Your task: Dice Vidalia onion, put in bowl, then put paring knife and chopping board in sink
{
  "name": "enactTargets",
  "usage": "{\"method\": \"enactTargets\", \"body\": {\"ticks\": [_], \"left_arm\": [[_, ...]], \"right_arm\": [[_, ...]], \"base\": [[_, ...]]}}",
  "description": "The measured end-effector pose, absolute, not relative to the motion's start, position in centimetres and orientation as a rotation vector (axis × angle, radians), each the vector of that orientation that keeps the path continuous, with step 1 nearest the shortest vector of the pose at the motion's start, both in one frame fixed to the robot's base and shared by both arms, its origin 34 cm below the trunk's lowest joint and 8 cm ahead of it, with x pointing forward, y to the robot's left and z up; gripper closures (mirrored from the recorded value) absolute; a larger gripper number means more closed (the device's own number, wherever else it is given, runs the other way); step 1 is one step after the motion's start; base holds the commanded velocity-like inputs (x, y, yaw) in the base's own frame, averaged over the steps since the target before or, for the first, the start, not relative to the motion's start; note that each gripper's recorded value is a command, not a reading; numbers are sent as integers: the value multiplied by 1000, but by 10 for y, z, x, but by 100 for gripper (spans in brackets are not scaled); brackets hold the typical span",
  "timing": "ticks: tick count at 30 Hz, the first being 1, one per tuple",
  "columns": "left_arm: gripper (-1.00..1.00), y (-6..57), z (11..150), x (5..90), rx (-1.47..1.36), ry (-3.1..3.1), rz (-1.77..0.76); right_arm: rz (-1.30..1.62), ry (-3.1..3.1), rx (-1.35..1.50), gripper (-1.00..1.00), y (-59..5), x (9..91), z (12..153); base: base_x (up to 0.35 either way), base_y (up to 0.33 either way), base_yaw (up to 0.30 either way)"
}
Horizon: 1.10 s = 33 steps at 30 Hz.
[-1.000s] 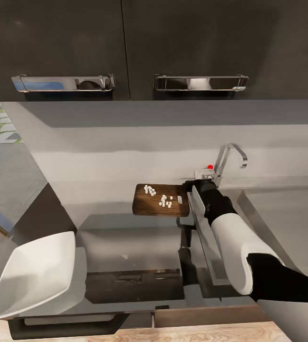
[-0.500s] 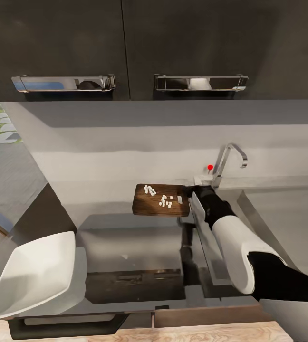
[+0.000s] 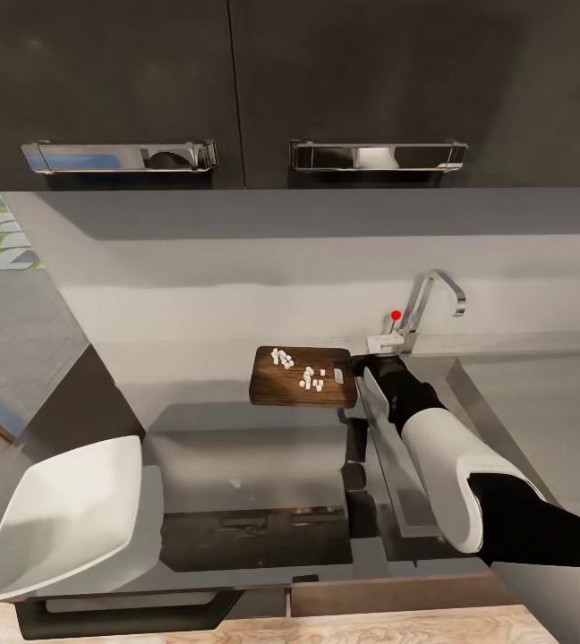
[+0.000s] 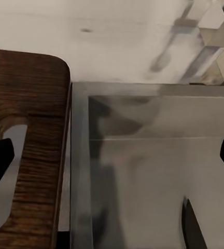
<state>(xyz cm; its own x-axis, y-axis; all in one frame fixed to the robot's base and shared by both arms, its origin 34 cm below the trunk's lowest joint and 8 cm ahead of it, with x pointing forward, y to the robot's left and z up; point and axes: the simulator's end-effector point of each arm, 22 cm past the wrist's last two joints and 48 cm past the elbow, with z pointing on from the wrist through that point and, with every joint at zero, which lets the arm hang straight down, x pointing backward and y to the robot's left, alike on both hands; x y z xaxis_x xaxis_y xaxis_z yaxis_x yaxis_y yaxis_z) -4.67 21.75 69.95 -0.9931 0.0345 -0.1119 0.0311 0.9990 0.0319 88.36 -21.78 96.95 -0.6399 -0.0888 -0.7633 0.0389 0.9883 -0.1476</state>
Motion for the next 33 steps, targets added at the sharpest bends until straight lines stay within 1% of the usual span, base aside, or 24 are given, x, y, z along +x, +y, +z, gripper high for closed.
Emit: {"method": "enactTargets", "body": {"ticks": [14, 33], "left_arm": [[-100, 217, 699, -46, 49, 3027, 46], [-100, 217, 699, -47, 50, 3028, 46]], "right_arm": [[-142, 2257, -60, -100, -207, 881, 960], [-148, 2276, -68, -100, -213, 874, 942]], "base": [[0, 0, 0], [0, 0, 0]]}}
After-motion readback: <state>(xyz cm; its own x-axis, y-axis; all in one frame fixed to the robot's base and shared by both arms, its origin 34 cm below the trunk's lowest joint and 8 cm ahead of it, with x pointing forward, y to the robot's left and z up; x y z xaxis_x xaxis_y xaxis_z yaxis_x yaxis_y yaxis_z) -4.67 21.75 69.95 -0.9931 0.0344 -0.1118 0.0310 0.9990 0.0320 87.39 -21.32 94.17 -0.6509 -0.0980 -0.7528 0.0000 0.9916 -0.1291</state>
